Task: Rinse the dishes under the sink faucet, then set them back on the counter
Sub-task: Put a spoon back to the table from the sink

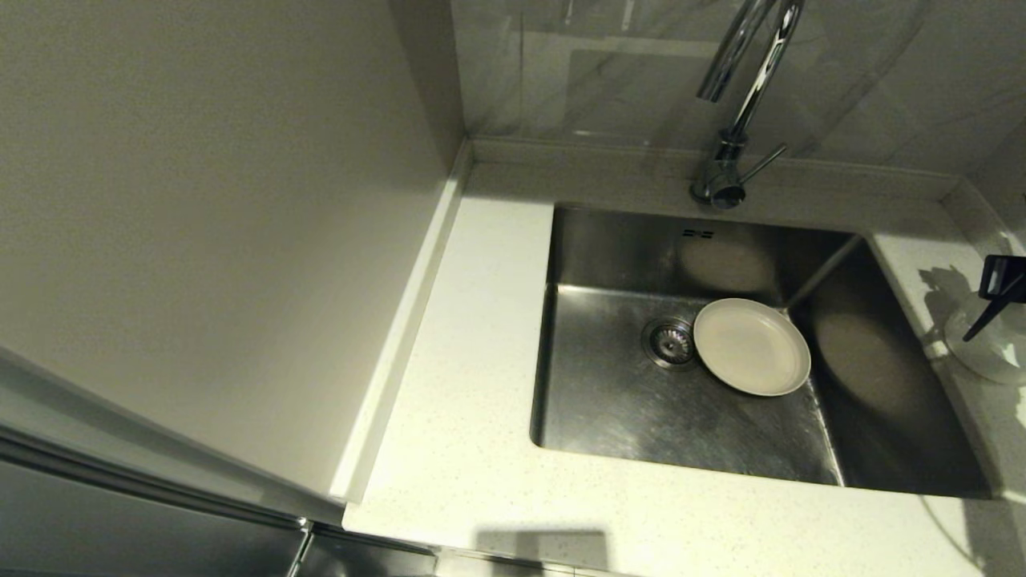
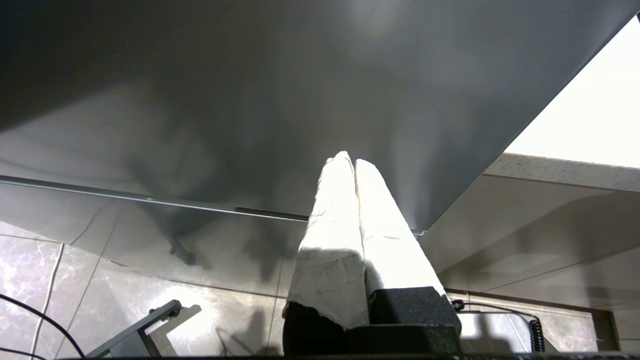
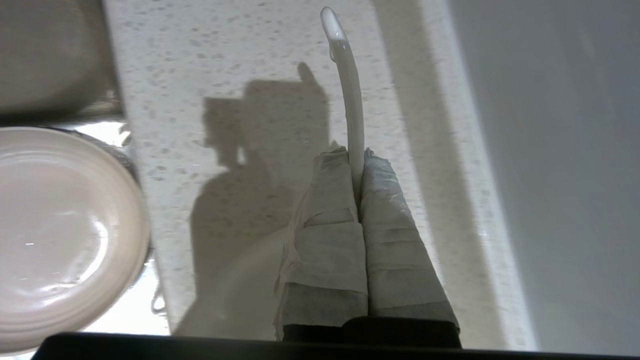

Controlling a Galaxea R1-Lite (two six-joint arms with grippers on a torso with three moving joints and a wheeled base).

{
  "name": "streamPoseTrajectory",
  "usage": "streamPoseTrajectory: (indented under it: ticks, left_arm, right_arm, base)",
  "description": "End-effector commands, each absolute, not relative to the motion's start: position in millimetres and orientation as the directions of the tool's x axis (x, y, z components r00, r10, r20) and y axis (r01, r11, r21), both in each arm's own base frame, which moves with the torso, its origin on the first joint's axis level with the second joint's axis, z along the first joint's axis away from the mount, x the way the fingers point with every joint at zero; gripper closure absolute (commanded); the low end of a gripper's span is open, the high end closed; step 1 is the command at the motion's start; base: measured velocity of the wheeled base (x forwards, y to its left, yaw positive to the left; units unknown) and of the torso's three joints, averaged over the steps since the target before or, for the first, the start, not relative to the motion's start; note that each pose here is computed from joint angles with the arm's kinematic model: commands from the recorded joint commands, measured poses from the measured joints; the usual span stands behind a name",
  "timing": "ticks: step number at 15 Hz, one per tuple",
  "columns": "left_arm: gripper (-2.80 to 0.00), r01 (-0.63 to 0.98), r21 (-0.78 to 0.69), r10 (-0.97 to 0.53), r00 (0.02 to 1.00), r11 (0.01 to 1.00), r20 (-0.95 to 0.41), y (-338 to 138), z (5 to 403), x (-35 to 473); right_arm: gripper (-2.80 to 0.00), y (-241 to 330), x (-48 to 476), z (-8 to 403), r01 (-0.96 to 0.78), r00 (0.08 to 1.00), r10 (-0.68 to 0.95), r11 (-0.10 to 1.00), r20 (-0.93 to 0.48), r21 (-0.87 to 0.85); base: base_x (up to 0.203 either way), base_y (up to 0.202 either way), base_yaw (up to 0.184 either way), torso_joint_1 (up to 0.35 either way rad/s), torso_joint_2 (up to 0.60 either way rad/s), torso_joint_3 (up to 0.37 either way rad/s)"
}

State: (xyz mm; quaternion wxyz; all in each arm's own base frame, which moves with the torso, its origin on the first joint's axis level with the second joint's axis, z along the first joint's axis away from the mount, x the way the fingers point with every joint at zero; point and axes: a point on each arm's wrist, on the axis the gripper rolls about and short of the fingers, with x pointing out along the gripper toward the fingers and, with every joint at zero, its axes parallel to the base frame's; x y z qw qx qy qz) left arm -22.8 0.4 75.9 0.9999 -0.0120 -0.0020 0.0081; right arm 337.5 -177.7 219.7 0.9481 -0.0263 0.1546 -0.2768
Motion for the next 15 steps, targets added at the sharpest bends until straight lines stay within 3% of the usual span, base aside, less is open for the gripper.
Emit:
streamPoseTrajectory:
  ticks: [1, 9, 10, 15]
  left_arm:
    - [0.0, -0.017, -0.025, 0.017, 1.0, 1.0, 0.008, 0.4, 75.9, -23.0]
    - [0.0, -0.017, -0.025, 0.017, 1.0, 1.0, 0.008, 0.4, 75.9, -23.0]
    - [0.0, -0.017, -0.025, 0.017, 1.0, 1.0, 0.008, 0.4, 75.9, -23.0]
    - [0.0, -0.017, -0.025, 0.017, 1.0, 1.0, 0.008, 0.4, 75.9, -23.0]
  right_arm:
    - [0.0, -177.7, 339.9, 216.4, 0.514, 0.799, -0.529, 0.848, -0.286, -0.129]
    - [0.0, -176.2, 335.5, 220.8, 0.521, 0.798, -0.535, 0.844, -0.277, -0.129]
    - [-2.8, -176.2, 335.5, 220.8, 0.522, 0.797, -0.536, 0.843, -0.277, -0.129]
    - [-2.8, -175.5, 332.9, 221.6, 0.524, 0.797, -0.537, 0.842, -0.277, -0.128]
  base:
    - [0.0, 0.0, 0.0, 0.0, 0.0, 0.0]
    - [0.0, 0.0, 0.0, 0.0, 0.0, 0.0]
    - [0.0, 0.0, 0.0, 0.0, 0.0, 0.0]
    - [0.0, 0.0, 0.0, 0.0, 0.0, 0.0]
